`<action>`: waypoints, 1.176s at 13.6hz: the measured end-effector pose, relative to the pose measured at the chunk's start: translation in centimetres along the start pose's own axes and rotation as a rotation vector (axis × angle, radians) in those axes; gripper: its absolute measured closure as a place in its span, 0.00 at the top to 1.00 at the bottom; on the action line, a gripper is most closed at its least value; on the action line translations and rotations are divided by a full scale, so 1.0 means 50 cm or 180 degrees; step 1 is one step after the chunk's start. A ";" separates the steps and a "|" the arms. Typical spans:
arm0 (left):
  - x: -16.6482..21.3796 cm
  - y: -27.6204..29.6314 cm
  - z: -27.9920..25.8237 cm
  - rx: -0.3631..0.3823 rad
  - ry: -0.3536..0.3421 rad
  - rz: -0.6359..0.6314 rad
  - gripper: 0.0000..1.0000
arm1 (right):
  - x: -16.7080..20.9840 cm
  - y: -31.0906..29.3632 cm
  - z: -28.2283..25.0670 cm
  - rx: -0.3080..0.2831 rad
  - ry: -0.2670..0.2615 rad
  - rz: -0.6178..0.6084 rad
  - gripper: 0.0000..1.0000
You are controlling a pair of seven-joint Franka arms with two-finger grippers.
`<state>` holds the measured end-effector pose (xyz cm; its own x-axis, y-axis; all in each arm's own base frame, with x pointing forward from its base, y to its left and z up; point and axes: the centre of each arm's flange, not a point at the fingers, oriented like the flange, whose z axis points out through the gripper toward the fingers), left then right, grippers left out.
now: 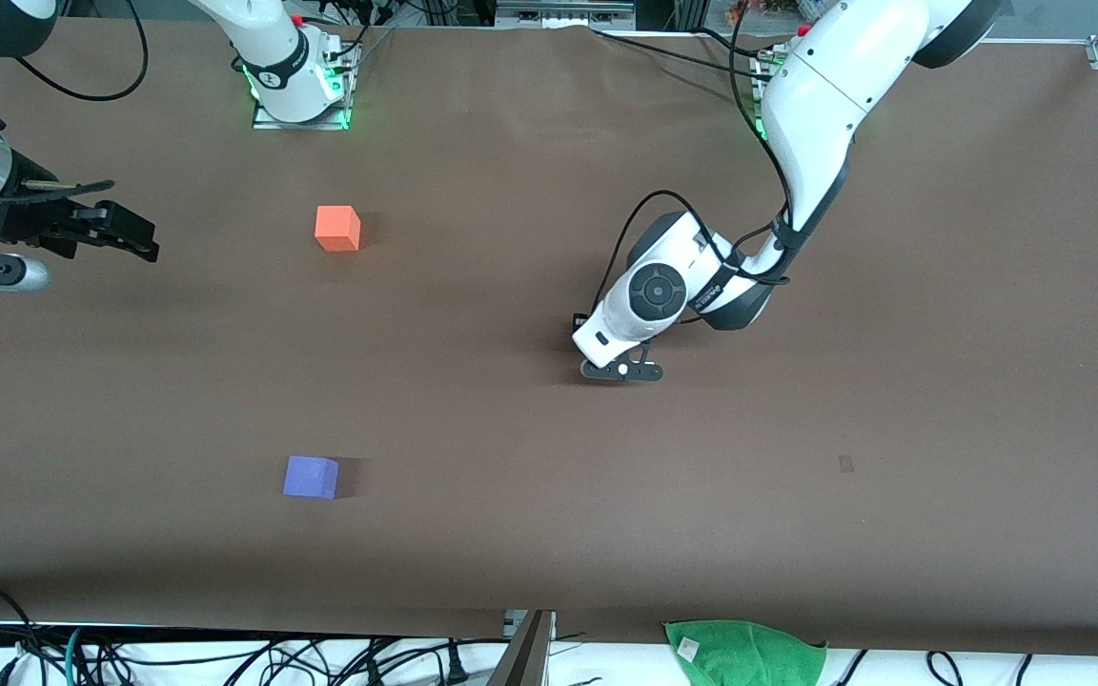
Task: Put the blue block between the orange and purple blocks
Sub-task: 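Lift the light-blue cube with the left gripper and carry it toward the table middle, then set the blue cube down with the left gripper while the right gripper approaches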
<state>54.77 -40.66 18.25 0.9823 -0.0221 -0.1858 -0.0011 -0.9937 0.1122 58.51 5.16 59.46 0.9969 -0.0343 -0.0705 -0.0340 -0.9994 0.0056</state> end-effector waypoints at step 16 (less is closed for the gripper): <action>-0.013 -0.176 -0.497 0.0424 0.0120 0.0039 1.00 | 0.050 -0.223 0.189 0.0075 -0.0393 -0.0334 1.00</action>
<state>58.77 -29.15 41.64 0.9885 -0.0328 -0.1480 -0.0357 -0.9992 -0.0169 60.69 16.19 49.81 0.9789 0.0716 -0.1916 0.0667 -0.9973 -0.0316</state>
